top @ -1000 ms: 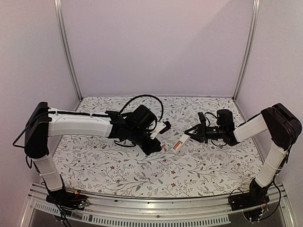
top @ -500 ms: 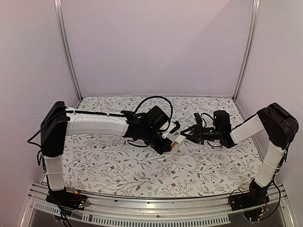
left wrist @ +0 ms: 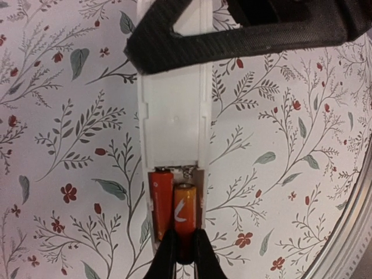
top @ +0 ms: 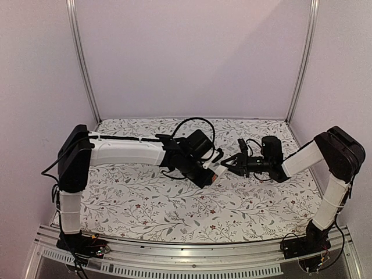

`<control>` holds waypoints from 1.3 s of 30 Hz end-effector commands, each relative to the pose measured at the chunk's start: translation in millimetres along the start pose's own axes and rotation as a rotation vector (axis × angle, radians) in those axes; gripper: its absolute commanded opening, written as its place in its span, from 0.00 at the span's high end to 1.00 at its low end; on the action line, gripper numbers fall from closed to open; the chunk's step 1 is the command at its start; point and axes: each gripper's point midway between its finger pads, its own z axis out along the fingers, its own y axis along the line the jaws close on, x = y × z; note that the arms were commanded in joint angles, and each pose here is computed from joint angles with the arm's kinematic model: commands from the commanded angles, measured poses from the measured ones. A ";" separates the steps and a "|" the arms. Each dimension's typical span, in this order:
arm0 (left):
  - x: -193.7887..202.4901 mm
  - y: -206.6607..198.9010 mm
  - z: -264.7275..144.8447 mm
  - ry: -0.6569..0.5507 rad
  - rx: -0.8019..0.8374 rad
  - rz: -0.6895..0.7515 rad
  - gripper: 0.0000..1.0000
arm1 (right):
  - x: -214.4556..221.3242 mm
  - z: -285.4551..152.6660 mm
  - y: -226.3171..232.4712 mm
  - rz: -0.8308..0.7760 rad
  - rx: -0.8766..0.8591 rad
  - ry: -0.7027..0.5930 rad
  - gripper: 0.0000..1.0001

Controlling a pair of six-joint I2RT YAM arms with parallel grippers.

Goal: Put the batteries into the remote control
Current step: Load the battery into the battery compartment.

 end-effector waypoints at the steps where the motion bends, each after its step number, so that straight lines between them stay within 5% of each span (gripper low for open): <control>1: 8.3 1.0 6.9 0.043 -0.033 -0.005 0.97 | 0.2 4.3 2.5 0.000 -0.027 -0.004 1.00; 23: -1.5 6.2 -0.1 0.032 -0.067 0.014 0.68 | 1.5 8.6 -0.2 0.053 -0.064 -0.005 1.00; 31: -21.9 19.0 -37.7 -0.067 -0.125 0.033 0.52 | 2.6 9.3 -1.4 0.061 -0.064 0.002 1.00; 39: -31.6 12.2 -67.5 -0.165 -0.077 0.137 0.47 | 3.3 9.5 3.2 0.065 -0.082 0.018 1.00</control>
